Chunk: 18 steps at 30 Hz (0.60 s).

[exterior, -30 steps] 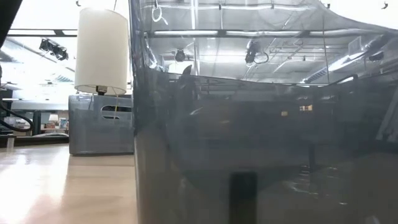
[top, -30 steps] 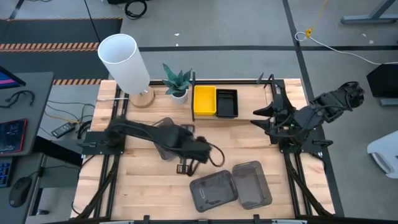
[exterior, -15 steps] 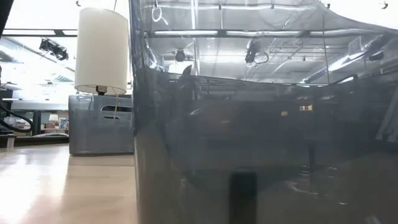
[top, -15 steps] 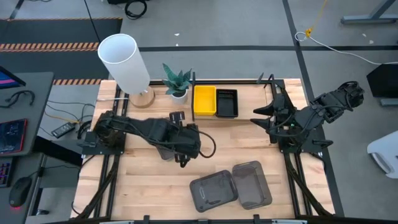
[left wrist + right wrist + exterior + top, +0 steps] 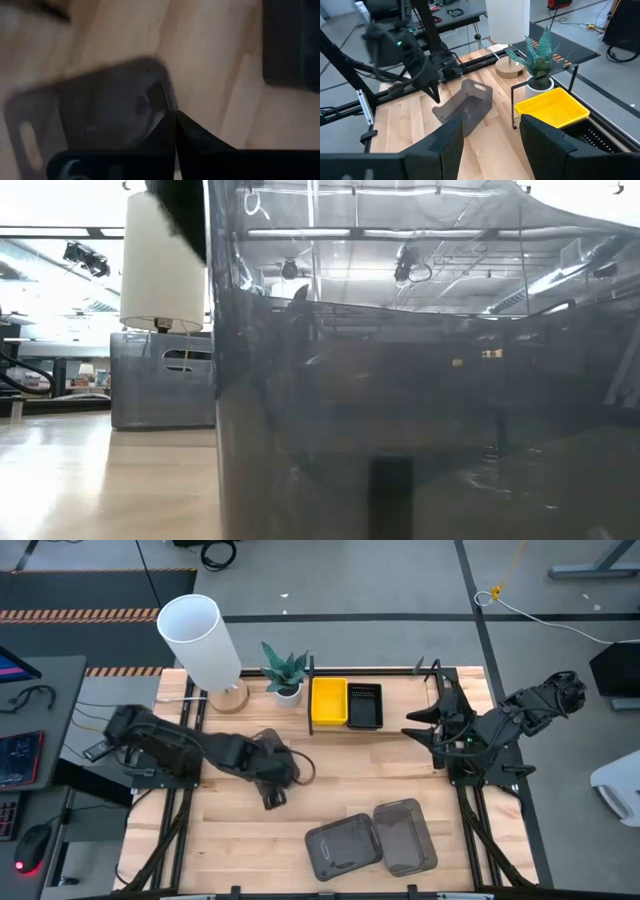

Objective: Stack baskets on shelf by color
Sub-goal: Stack the top left gray bin on the bottom center gray bin

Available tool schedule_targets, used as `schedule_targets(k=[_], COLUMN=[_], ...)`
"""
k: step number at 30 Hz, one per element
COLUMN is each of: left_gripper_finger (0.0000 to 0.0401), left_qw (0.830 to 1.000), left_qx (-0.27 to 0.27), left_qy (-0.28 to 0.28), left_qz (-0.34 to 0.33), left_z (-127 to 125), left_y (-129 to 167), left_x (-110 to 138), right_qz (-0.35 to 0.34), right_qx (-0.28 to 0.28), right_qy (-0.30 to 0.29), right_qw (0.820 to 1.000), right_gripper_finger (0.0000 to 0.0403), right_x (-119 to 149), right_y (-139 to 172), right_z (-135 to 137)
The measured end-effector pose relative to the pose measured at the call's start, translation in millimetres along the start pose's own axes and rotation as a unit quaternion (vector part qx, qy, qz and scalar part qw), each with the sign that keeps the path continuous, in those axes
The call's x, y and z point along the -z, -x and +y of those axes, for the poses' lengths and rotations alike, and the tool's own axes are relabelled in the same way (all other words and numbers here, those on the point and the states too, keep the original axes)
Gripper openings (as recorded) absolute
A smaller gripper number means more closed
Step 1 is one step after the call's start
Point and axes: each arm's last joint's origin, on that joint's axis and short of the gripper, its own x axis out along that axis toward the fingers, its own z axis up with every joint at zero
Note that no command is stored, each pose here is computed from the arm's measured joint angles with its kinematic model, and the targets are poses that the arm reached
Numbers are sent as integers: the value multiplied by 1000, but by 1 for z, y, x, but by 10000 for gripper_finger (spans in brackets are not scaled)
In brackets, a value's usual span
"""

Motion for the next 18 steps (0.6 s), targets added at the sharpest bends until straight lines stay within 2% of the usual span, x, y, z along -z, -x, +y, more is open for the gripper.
schedule_targets(k=[4,8,13,18], left_gripper_finger=[8,27,82,168], left_qw=[994,977,972,969], left_qx=[35,37,47,57], left_qy=[105,208,231,239], left_qz=[5,26,26,15], left_z=[25,40,36,31], left_y=[-5,-14,-27,-36], left_x=[14,20,15,8], right_qz=[-3,-5,-5,-5], right_qx=[7,12,16,16], right_qy=[8,14,17,18], right_qw=[1000,1000,1000,1000], right_gripper_finger=[197,197,197,197], right_x=[-1,-2,-3,-3], right_y=[-1,-3,-3,-3], right_z=[-2,-3,-4,-4])
